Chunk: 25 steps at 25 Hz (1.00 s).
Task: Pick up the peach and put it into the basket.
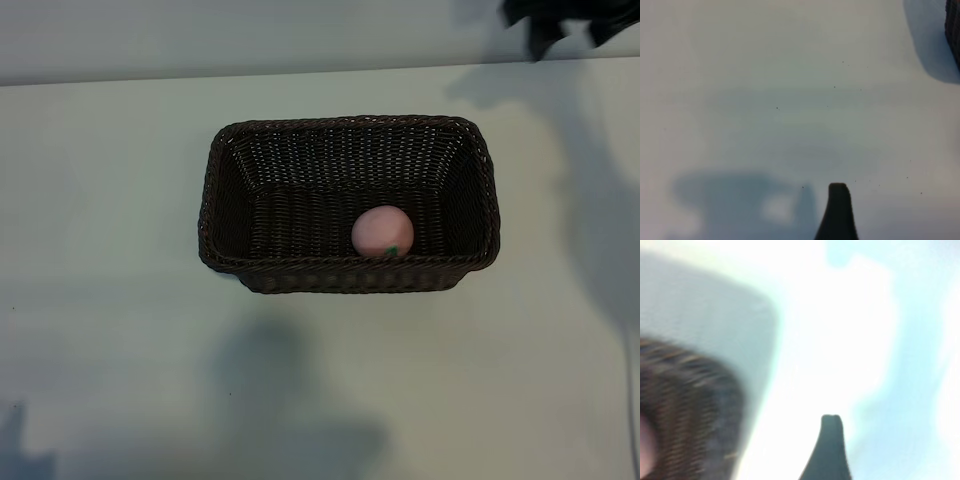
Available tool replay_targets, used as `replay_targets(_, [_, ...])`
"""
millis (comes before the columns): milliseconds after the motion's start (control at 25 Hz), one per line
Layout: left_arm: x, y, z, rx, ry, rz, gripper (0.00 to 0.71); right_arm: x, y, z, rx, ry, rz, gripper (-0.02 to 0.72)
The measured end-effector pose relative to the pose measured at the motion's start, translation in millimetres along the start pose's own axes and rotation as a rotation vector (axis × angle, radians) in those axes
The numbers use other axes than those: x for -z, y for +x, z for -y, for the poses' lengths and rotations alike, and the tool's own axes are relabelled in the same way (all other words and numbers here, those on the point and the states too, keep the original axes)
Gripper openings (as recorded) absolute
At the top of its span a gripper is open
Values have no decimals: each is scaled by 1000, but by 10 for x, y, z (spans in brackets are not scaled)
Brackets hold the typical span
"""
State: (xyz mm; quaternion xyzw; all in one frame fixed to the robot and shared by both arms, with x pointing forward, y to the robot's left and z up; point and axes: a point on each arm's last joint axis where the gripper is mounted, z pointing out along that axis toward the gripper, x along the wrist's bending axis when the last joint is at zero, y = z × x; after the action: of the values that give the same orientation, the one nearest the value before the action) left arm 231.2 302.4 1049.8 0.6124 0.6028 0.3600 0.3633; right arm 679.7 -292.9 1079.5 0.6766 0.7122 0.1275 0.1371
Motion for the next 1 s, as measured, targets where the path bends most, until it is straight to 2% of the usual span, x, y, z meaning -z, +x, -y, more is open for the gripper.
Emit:
replay_targets(160, [0, 0, 0, 0, 0, 0, 592, 42, -471, 17, -80, -12, 46, 599])
replay_targets(320, [0, 0, 0, 0, 0, 0, 592, 51, -706, 56, -115, -9, 67, 599])
replay_targets(720, [0, 0, 0, 0, 0, 0, 592, 108, -699, 56, -115, -26, 33, 598])
replay_targets(1000, [0, 0, 0, -6, 0, 0, 592, 724, -624, 108, -116, -157, 12, 597])
